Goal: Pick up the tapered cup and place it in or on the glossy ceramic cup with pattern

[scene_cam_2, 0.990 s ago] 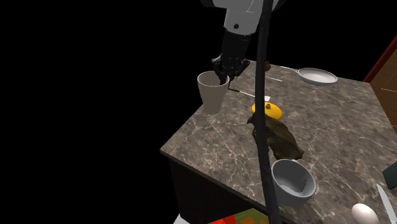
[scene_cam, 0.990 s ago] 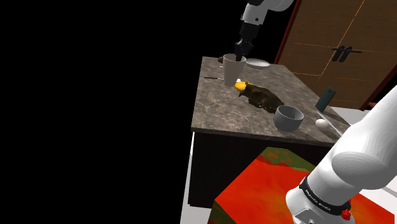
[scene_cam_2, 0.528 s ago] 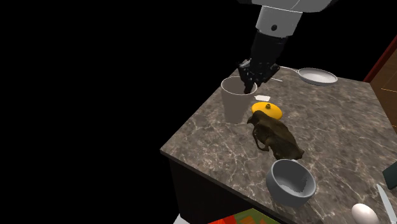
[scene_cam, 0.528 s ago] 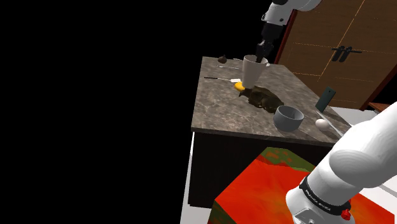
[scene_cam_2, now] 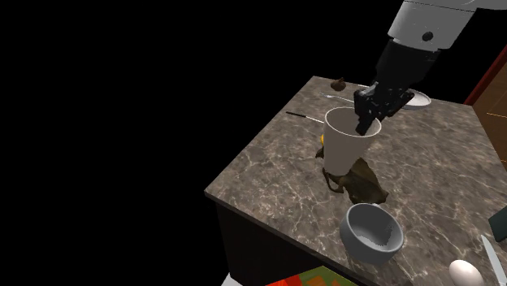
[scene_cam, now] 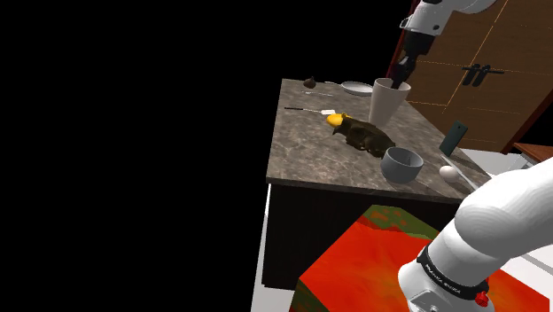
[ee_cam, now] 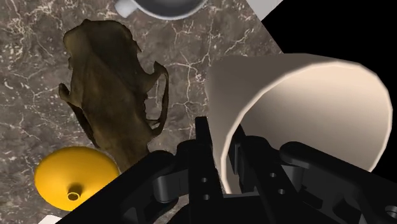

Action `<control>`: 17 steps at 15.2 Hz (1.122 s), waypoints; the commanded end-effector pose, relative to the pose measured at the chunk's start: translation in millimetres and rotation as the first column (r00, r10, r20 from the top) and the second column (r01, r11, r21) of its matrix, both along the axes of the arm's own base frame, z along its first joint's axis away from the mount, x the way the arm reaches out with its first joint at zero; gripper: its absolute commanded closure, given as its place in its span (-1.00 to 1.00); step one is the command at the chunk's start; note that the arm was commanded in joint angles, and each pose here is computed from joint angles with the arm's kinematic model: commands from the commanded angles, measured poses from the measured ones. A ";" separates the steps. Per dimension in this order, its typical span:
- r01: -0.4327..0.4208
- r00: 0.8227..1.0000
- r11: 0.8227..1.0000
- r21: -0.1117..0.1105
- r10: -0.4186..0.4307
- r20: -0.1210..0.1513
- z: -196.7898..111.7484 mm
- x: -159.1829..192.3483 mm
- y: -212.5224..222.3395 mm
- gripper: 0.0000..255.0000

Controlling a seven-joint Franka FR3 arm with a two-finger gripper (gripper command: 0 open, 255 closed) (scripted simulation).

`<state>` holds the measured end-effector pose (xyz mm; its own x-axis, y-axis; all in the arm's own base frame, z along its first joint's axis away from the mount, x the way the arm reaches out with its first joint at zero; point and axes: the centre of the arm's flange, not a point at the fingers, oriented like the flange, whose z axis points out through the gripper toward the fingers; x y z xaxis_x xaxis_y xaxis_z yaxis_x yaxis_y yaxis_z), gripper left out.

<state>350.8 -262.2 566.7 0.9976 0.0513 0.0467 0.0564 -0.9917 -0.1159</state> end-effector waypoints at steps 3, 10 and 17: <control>-0.001 1.000 1.000 0.000 0.001 0.000 6.4 -43.8 -30.5 1.00; -0.001 1.000 1.000 0.000 0.001 0.000 9.5 -104.8 -70.4 1.00; -0.001 1.000 1.000 0.000 0.001 0.000 -27.4 -104.8 -70.4 1.00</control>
